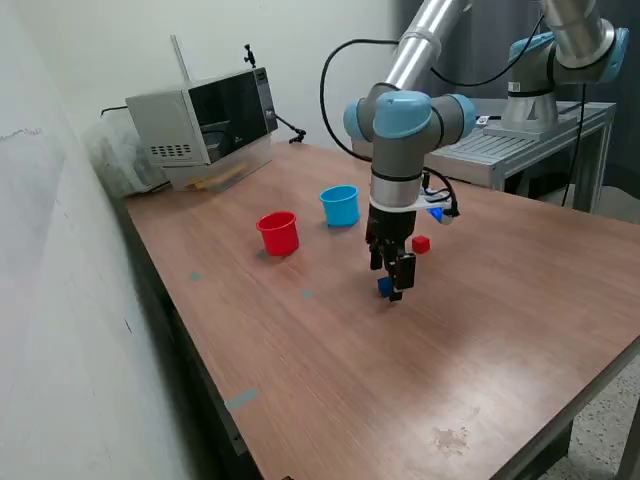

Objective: Place red objects in the red bin, and blue objects in the blue bin.

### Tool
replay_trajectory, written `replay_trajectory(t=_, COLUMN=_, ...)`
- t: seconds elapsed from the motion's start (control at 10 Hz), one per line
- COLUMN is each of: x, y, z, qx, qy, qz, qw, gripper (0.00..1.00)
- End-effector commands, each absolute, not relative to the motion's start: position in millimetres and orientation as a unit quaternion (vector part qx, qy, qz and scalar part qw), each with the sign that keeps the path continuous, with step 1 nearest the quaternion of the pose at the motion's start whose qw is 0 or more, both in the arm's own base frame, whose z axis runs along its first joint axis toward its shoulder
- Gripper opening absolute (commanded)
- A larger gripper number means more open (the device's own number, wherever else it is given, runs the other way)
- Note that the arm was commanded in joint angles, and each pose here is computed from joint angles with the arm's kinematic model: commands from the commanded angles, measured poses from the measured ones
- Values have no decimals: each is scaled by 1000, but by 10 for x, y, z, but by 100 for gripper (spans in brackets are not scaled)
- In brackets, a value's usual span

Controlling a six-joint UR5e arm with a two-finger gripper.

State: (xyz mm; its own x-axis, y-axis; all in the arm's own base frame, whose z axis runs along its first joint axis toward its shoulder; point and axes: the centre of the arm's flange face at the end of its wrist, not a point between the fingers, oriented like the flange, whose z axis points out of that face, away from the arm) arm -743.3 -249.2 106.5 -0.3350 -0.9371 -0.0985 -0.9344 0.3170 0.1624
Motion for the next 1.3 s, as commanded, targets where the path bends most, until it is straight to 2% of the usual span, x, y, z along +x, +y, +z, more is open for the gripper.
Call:
replay_trajectory(t=0.0, x=-7409, y=-2482, z=1142, qx=577, qy=-811, qz=-97, qw=8, gripper=100)
replay_trajectory(t=0.4, x=-7356, y=-2497, z=1099, qx=579, qy=-810, qz=-94, qw=3, gripper=100)
replay_trajectory(t=0.5, x=-7356, y=-2497, z=1099, qx=579, qy=-810, qz=-94, qw=3, gripper=0)
replay_trajectory(t=1.2, x=-7338, y=-2507, z=1079, qx=580, qy=-809, qz=-93, qw=4, gripper=0)
